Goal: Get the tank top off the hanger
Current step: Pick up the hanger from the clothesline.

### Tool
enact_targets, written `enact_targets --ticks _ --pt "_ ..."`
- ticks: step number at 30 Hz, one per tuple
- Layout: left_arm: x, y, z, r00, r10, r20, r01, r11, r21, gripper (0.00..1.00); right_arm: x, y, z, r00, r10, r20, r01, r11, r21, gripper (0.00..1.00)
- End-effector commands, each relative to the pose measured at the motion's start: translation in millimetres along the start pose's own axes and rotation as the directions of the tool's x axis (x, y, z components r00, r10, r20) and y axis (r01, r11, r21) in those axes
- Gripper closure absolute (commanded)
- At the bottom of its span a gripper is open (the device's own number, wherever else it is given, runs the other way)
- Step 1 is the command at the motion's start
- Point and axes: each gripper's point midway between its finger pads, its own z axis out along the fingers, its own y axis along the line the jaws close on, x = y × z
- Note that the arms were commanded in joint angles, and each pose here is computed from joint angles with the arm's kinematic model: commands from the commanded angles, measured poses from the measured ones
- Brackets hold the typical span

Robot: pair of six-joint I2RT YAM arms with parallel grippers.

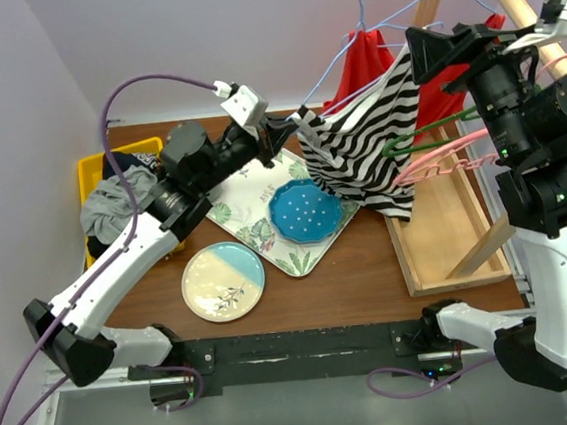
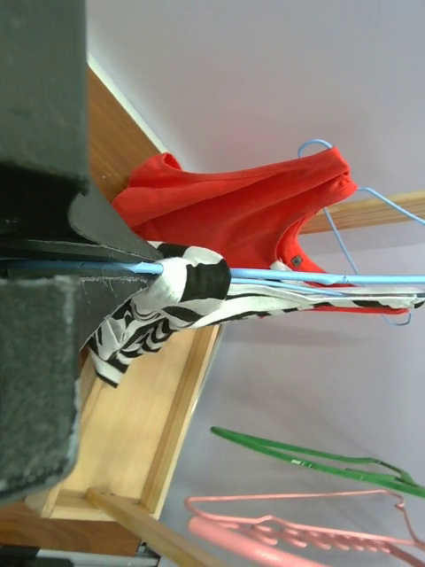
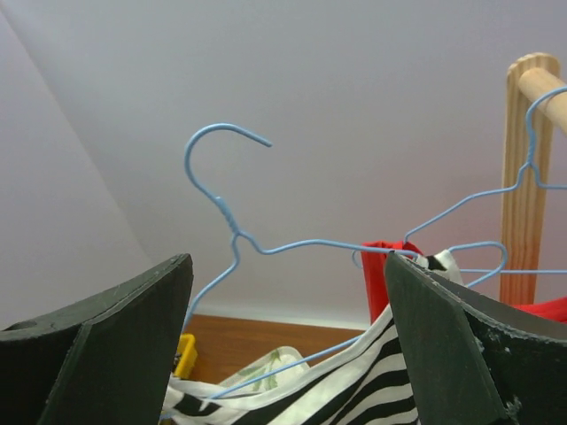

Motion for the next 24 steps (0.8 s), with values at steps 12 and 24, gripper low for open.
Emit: enact_targets --ticks 12,24 --pt "-14 -48 -87 0.993 -0.118 -0.016 0.119 0.986 0.12 1.0 56 66 6 0.981 -0.047 -0.187 -0.038 0.903 -0.428 0.3" --pt "-8 -59 -89 0.982 -0.184 -0.031 0.187 0.968 0.166 1.0 75 78 -2 0.977 0.022 -0.213 -0.126 0.863 -0.488 0.4"
